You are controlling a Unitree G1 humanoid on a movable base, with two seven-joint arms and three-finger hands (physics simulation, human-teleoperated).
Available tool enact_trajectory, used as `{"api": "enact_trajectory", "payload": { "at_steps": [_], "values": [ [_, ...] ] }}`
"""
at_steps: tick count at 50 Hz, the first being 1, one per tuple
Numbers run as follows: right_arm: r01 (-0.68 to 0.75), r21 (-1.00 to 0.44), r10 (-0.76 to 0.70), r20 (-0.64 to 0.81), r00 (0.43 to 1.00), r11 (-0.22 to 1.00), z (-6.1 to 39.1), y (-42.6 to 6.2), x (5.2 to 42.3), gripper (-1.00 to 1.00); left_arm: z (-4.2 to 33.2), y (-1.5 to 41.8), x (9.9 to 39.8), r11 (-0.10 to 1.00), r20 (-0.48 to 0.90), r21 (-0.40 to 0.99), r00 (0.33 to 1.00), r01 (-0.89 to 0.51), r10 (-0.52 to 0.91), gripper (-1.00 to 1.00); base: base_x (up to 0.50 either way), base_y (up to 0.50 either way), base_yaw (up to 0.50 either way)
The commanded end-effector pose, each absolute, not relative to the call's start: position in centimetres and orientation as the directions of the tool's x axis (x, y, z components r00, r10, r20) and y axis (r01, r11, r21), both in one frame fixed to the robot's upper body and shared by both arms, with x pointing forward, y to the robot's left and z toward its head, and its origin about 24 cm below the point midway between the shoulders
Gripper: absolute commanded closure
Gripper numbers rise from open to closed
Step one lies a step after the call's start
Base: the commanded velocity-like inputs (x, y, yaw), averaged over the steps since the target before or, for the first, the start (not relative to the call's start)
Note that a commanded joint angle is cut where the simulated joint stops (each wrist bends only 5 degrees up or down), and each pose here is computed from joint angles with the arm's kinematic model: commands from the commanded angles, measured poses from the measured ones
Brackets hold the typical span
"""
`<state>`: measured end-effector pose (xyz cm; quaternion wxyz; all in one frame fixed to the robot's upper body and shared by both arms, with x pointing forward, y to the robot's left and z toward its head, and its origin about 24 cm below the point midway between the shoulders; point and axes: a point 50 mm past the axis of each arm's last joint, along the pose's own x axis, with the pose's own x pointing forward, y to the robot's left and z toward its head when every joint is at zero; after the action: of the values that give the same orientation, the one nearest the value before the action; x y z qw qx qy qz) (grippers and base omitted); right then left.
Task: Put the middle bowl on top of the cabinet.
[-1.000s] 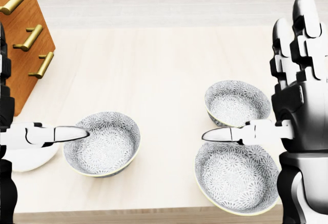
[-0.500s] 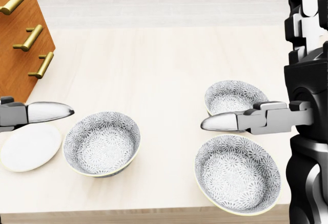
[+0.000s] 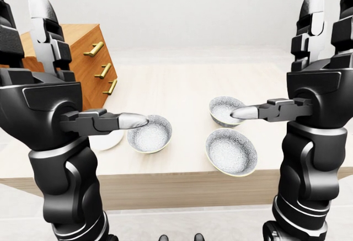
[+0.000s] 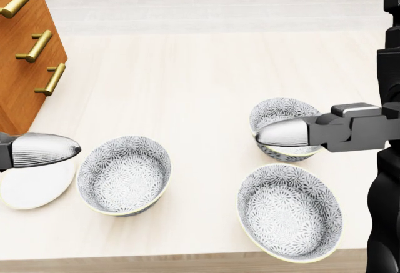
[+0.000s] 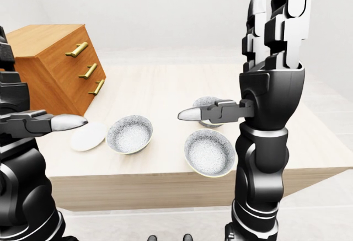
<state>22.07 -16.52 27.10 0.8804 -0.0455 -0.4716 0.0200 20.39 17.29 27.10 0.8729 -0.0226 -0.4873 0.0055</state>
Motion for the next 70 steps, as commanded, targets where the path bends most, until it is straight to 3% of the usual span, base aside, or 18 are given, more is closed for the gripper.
{"api": "enact_trajectory", "payload": {
  "at_steps": [1,22,70],
  "values": [
    [0.023,-0.100,0.073,0.844,0.531,0.995,27.63,-16.75,21.71,-1.00,26.58,17.33,20.01,0.999,0.841,-0.032,0.541,0.024,0.014,-1.00,0.00,0.00,0.00],
    [0.014,-0.127,0.101,0.845,0.525,0.992,27.70,-16.48,21.56,-1.00,26.66,16.93,19.64,0.999,0.848,0.004,0.530,0.032,-0.020,-1.00,0.00,0.01,0.00],
    [0.017,-0.133,0.105,0.849,0.519,0.991,27.69,-16.38,21.25,-1.00,26.61,16.99,19.47,1.000,0.849,0.010,0.527,0.009,-0.013,-1.00,0.00,0.49,0.00]
  ]
}}
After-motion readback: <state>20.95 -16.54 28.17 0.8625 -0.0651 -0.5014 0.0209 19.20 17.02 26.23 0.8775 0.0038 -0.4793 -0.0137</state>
